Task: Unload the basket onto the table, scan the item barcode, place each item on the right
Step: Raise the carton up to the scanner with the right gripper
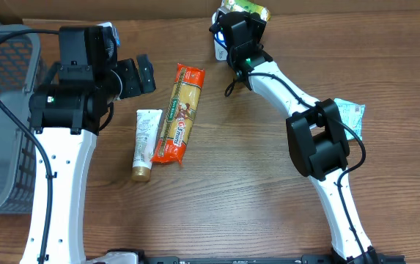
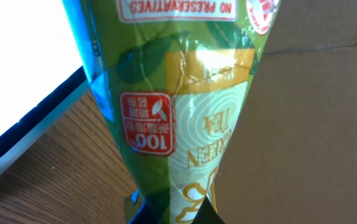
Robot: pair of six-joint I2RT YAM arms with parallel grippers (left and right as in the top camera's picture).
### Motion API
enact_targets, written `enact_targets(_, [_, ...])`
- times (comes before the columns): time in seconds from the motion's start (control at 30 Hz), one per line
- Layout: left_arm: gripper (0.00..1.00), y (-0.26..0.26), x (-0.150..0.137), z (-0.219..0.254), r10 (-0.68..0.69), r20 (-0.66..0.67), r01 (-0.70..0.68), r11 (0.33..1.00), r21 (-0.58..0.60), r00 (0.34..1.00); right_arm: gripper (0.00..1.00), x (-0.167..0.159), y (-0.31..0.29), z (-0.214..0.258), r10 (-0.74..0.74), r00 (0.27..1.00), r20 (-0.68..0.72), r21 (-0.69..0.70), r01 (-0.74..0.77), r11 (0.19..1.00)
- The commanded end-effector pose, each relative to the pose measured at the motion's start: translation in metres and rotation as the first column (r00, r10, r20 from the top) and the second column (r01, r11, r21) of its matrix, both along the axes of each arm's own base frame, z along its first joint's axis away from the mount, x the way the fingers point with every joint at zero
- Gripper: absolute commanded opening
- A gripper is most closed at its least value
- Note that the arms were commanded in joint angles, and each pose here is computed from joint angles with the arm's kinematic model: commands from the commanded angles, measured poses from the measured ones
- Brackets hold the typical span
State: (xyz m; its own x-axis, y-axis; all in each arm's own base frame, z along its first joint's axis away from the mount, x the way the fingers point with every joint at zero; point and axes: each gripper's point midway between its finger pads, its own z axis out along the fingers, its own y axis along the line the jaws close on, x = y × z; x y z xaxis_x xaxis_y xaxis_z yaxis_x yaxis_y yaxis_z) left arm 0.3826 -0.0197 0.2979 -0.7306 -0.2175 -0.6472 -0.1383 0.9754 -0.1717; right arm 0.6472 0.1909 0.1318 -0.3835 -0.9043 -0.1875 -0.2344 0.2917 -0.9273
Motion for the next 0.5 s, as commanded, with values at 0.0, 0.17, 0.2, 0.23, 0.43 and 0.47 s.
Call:
enact_targets(0.0, [1.00,0.001,0.001,0.004,0.015,0.010,-0.015,1.000,0.000,1.000,0.04,0.002,0.005,0.023,-0.006,0.998,0.061,0.047,0.003,0.999])
enact_targets(0.17, [1.00,0.001,0.001,0.004,0.016,0.010,-0.016,1.000,0.001,1.000,0.04,0.001,0.008,0.023,-0.002,0.998,0.061,0.048,-0.001,0.999])
enact_targets(0.2, [1.00,0.001,0.001,0.004,0.015,0.010,-0.015,1.000,0.000,1.000,0.04,0.001,0.010,0.023,0.001,0.998,0.061,0.048,-0.004,0.999])
enact_targets(0.23, [1.00,0.001,0.001,0.004,0.015,0.010,-0.015,1.000,0.000,1.000,0.04,0.000,0.012,0.023,0.004,0.998,0.061,0.048,-0.007,0.999])
enact_targets(0.43, [1.00,0.001,0.001,0.004,0.016,0.010,-0.016,1.000,0.001,1.000,0.04,-0.004,0.025,0.023,0.022,0.998,0.061,0.047,-0.025,0.999])
enact_targets(0.47, [1.00,0.001,0.001,0.004,0.016,0.010,-0.016,1.000,0.001,1.000,0.04,-0.005,0.026,0.023,0.023,0.998,0.062,0.046,-0.026,0.999])
